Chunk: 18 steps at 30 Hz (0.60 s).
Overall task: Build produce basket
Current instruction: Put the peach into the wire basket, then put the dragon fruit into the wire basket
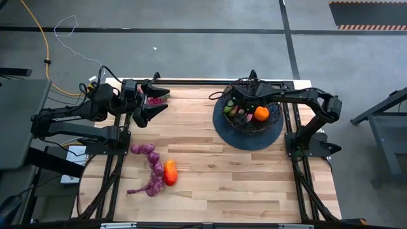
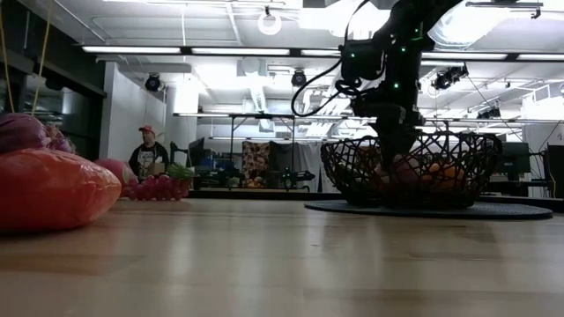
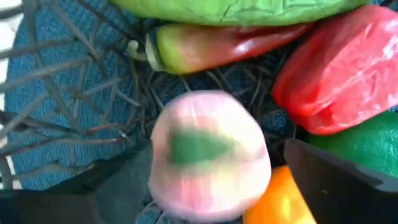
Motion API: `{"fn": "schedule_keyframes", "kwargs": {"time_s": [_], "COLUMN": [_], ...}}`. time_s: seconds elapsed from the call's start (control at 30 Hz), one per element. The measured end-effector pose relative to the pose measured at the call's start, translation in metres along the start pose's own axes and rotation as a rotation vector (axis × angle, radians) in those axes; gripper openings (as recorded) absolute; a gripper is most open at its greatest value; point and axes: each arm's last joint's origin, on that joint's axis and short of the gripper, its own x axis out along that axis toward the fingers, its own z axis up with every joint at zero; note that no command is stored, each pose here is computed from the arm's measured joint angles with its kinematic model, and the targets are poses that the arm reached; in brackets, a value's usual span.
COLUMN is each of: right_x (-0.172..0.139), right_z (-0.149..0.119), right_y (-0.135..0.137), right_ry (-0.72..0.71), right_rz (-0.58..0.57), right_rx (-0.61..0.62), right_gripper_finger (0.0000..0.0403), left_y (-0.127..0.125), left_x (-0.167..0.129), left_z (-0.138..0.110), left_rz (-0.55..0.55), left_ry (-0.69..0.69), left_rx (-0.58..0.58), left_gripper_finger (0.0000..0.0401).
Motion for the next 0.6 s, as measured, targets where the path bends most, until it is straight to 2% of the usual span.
{"fn": "schedule_keyframes", "kwargs": {"time_s": [0.07,0.13,0.27,0.43,0.6], "right_x": [-0.001,-0.007,-0.033,-0.084,-0.119], "right_z": [-0.001,-0.001,0.003,0.002,-0.012], "right_y": [-0.001,-0.003,-0.007,-0.009,-0.003], "right_ry": [0.016,0.050,0.033,-0.227,-0.559], "right_rz": [-0.008,0.000,0.023,0.071,0.198], "right_rx": [-0.010,-0.036,-0.066,-0.007,0.113], "right_gripper_finger": [0.0384,0.0394,0.0379,0.0374,0.0374], "left_y": [0.000,0.000,0.000,0.000,0.001], "left_x": [0.000,0.000,0.000,0.000,0.000], "left_z": [0.000,0.000,0.000,-0.001,-0.003], "left_rz": [0.000,0.000,0.000,0.002,0.012], "left_ry": [0.000,0.000,0.000,0.006,0.035], "left_rx": [0.003,0.022,0.034,0.033,0.032], "left_gripper_finger": [0.0339,0.0339,0.0339,0.0339,0.0339]}}
